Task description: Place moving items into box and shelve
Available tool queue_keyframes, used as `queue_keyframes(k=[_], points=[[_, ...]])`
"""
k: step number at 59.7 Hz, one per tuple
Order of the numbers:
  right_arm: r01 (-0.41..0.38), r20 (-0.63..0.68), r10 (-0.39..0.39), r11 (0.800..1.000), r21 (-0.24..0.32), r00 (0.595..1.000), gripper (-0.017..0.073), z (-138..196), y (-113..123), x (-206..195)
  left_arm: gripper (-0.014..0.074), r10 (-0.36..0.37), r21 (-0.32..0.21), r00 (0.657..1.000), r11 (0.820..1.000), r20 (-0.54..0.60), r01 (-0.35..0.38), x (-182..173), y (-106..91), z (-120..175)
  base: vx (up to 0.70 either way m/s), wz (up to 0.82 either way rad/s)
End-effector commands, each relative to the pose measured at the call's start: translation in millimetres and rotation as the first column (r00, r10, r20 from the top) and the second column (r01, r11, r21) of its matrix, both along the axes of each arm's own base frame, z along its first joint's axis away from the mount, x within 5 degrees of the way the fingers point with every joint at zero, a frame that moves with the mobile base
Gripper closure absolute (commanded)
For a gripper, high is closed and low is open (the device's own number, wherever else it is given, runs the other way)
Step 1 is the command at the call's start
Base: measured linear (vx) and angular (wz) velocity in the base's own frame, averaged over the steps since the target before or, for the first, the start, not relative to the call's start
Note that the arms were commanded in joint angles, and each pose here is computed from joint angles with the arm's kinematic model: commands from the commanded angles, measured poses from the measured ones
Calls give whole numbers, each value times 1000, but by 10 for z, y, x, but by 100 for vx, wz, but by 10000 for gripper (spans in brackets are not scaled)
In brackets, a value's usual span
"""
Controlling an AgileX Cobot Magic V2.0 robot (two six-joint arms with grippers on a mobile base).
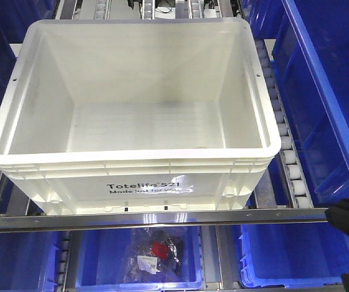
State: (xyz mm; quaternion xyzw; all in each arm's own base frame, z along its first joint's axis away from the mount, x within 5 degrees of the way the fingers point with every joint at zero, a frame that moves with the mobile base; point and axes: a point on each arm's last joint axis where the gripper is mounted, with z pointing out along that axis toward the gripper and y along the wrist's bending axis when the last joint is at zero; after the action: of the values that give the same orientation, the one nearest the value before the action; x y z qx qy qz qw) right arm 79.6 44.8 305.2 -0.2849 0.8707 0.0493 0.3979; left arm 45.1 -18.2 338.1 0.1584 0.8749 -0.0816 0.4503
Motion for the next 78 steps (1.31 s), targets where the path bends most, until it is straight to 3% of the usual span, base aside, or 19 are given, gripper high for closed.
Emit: queue_keyframes(k=[1,3,10,17,27,38,45,53,70,78], points=[[-21,78,18,999,31,997,575,124,21,28,608,13,-40,996,999,90,-9,-14,7,102,0,0],[-21,78,18,999,31,997,575,124,21,28,607,32,-31,992,999,119,-28,-38,33,97,0,0],[-21,78,18,999,31,997,575,124,21,28,607,140,-82,955,989,260,-123,-26,78,-75,0,0],[-21,79,19,999,32,997,575,125,22,29,607,251,-149,862,967,441,-206,19,125,-351,0,0],[-21,78,18,999,31,997,575,124,21,29,607,339,-187,783,941,522,-282,65,173,-858,0,0],[-21,78,18,999,31,997,575,124,21,29,607,347,-200,753,938,559,-284,76,181,-1220,0,0],[-21,78,18,999,31,997,575,124,21,29,607,346,-193,768,938,538,-288,93,181,-1344,0,0],[-21,78,18,999,31,997,575,124,21,29,607,349,-201,762,937,545,-285,114,181,-1464,0,0],[-21,79,18,999,31,997,575,125,21,29,607,335,-226,752,942,568,-249,115,166,-1447,0,0],[-21,79,18,999,31,997,575,125,21,29,607,346,-237,722,938,599,-253,113,172,-1409,0,0]])
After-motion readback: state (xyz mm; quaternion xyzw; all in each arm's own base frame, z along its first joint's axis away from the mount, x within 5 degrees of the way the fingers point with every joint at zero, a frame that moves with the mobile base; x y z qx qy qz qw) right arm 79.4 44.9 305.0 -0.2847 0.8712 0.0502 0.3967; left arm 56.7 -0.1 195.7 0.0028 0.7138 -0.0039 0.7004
